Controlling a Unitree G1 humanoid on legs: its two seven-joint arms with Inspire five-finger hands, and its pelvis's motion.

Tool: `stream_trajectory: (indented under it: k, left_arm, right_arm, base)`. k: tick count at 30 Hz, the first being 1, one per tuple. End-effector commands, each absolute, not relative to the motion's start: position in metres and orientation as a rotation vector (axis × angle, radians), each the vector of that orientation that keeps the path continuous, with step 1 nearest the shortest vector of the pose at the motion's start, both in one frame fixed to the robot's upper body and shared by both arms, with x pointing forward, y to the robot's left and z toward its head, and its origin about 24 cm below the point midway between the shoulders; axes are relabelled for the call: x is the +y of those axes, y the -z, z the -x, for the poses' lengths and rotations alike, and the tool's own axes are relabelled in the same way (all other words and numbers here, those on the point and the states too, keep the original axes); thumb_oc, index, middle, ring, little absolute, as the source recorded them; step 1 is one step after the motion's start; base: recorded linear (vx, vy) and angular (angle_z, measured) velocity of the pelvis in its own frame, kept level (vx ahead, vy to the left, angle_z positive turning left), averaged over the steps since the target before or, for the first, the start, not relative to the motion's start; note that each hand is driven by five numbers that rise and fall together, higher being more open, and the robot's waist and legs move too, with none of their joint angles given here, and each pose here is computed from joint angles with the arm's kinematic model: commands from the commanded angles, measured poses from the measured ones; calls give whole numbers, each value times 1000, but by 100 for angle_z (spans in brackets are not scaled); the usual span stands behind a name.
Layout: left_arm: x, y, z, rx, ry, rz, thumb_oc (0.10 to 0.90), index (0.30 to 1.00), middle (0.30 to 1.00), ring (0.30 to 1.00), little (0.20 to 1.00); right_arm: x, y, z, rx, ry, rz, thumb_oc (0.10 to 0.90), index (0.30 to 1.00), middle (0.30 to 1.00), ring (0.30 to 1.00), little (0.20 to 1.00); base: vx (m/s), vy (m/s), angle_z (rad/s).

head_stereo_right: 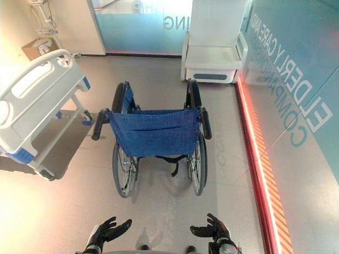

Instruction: Push the wheelchair next to the bed

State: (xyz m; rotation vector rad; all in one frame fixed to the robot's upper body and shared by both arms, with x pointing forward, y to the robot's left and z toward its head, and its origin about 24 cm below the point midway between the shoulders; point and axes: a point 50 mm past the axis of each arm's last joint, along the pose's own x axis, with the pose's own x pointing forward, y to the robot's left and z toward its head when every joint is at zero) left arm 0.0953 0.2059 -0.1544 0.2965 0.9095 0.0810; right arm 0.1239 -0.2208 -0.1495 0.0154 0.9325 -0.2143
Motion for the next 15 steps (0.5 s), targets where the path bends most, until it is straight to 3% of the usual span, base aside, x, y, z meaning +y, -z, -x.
stream_trajectory:
  k: [1, 8, 15]
  left_arm:
    - [202, 139, -136, 747, -117, -271, 800, 900, 900, 900, 900]
    - [227, 123, -159, 654, -272, -258, 800, 900, 900, 900, 900]
    - [282, 63, -212, 373, -565, -281, 800, 900, 900, 900, 900]
  right_arm:
    - [-227, 120, -181, 681, 278, -80, 800, 900, 900, 900, 900]
    - [-250, 99, -203, 579, 398, -48, 800, 900, 900, 900, 900]
    - [-309, 40, -242, 362, 557, 21, 800, 900, 900, 900, 900]
  base:
    - [22, -47, 0]
    - [35, -2, 0]
    - [24, 12, 3]
